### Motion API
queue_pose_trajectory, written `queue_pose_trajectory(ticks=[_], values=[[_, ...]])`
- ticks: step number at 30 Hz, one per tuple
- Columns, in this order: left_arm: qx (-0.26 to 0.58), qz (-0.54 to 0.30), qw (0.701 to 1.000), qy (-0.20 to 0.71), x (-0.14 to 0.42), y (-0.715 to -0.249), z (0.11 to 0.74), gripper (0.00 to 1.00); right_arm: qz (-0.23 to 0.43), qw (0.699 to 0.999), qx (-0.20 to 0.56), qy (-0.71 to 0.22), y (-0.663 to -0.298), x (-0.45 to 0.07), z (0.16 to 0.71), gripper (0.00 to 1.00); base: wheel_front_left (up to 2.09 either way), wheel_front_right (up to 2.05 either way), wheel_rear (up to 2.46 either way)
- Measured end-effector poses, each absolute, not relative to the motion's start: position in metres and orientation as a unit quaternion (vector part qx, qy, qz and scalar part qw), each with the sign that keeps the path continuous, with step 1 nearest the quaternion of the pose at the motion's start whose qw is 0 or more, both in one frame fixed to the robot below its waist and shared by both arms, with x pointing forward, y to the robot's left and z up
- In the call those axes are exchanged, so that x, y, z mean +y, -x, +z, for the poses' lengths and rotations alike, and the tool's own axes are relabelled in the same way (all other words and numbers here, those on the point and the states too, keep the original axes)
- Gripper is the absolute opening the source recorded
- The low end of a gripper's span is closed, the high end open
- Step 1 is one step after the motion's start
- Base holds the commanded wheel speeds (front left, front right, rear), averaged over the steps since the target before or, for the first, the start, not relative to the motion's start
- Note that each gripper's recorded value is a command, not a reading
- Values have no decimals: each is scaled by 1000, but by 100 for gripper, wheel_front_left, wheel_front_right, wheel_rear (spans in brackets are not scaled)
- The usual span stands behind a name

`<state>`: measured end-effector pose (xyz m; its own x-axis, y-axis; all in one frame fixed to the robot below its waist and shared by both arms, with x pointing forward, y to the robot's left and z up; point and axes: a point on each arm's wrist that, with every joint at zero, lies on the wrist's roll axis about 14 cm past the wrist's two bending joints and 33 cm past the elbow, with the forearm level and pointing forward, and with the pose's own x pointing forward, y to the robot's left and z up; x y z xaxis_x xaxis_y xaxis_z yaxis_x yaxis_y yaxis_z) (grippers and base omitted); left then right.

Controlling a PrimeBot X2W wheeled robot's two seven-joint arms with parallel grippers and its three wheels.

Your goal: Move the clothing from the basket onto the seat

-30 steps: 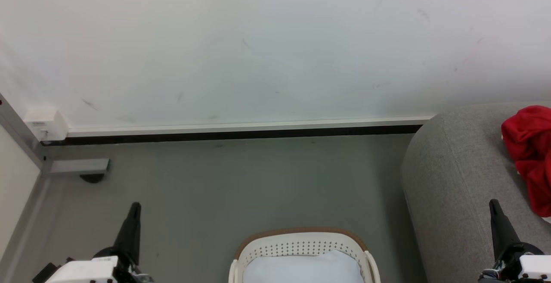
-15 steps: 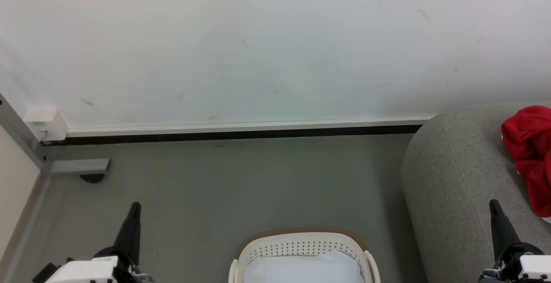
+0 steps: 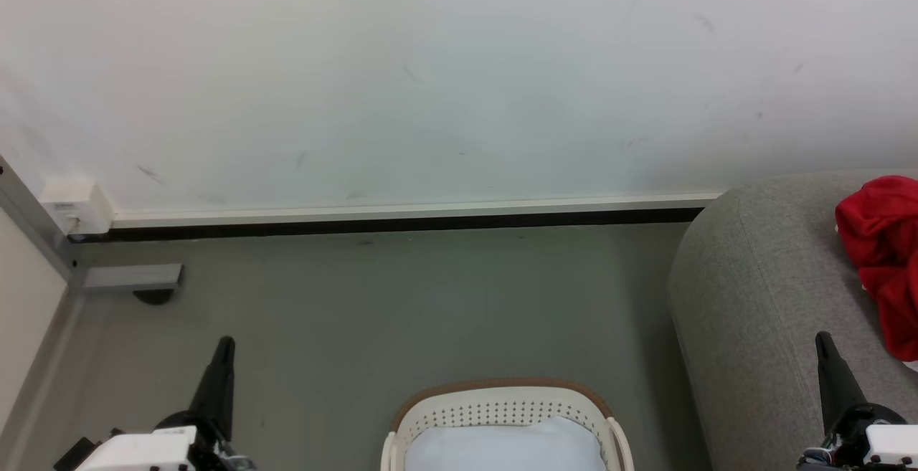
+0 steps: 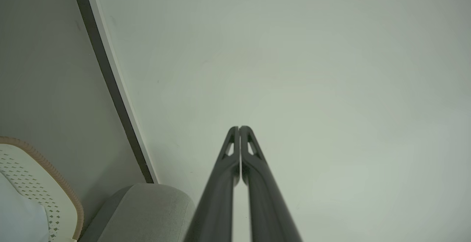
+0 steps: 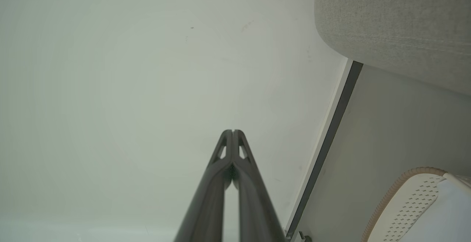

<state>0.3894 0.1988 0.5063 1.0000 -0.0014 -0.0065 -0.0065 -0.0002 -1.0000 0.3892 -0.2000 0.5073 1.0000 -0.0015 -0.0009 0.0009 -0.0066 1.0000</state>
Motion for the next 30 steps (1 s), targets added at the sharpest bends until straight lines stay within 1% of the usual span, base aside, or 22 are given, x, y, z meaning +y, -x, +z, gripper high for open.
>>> queue_pose_trajectory(ticks=[30], values=[[3,2,707,707,199,-389,506,0,-1,705,0,-709,-389,-200,507,0,0,0,0]])
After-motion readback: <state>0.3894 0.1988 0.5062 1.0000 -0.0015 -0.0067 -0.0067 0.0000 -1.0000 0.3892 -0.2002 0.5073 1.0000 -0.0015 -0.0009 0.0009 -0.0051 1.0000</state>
